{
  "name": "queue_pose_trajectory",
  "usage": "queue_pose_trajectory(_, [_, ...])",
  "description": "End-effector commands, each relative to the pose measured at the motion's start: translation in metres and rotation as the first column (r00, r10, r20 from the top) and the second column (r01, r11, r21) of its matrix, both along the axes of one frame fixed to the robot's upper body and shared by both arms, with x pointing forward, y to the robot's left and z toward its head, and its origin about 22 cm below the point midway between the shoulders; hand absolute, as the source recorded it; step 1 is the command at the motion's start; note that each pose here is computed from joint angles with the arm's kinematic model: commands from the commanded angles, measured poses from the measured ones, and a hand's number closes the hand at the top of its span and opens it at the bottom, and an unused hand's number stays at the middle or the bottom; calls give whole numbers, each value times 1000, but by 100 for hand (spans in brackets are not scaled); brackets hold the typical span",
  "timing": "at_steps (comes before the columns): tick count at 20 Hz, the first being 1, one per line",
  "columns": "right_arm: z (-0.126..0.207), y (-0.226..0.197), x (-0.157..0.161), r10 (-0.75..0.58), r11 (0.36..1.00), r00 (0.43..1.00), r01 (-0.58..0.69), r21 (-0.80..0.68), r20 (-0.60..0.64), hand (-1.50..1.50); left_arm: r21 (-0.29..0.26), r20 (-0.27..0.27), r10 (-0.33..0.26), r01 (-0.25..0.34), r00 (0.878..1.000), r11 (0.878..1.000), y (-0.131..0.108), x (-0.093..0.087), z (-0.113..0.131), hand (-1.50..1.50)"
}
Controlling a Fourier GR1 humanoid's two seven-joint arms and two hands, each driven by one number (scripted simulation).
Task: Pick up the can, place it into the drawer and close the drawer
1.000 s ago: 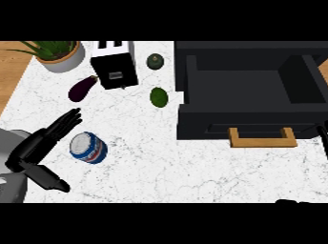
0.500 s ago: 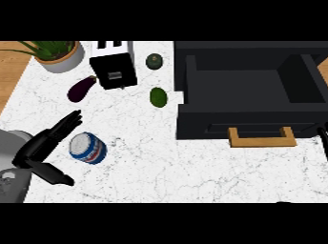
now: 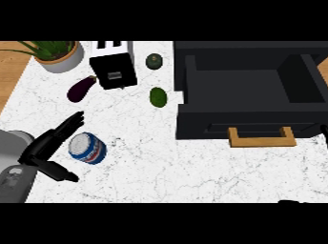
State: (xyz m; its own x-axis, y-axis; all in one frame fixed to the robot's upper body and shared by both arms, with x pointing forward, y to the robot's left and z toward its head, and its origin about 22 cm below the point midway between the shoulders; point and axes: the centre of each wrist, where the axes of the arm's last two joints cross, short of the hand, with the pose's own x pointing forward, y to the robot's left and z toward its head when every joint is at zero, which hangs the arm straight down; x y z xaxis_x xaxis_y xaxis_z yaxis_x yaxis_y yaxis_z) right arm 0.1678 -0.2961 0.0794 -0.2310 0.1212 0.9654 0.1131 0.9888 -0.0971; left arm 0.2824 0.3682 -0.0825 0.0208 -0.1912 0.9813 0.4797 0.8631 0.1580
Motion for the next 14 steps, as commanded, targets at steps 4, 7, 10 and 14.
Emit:
queue_pose_trajectory(4, [0,-5,-18,10,1000,1000,-10,-6,8,-150,-83,31,-41,44,999,996,-8,0,-18,-150])
queue_pose_trajectory(7, [17,-8,-15,10,1000,1000,-10,-7,-4,-150,-72,13,-86,87,996,994,-9,3,-11,-150])
queue_pose_trajectory(10, [9,0,-17,-11,1000,1000,11,-4,2,-150,-85,24,-60,62,998,994,-36,19,-12,-150])
queue_pose_trajectory(14, [9,-4,-17,-9,1000,1000,9,2,-11,-150,-87,0,-65,64,998,994,-42,25,-14,-150])
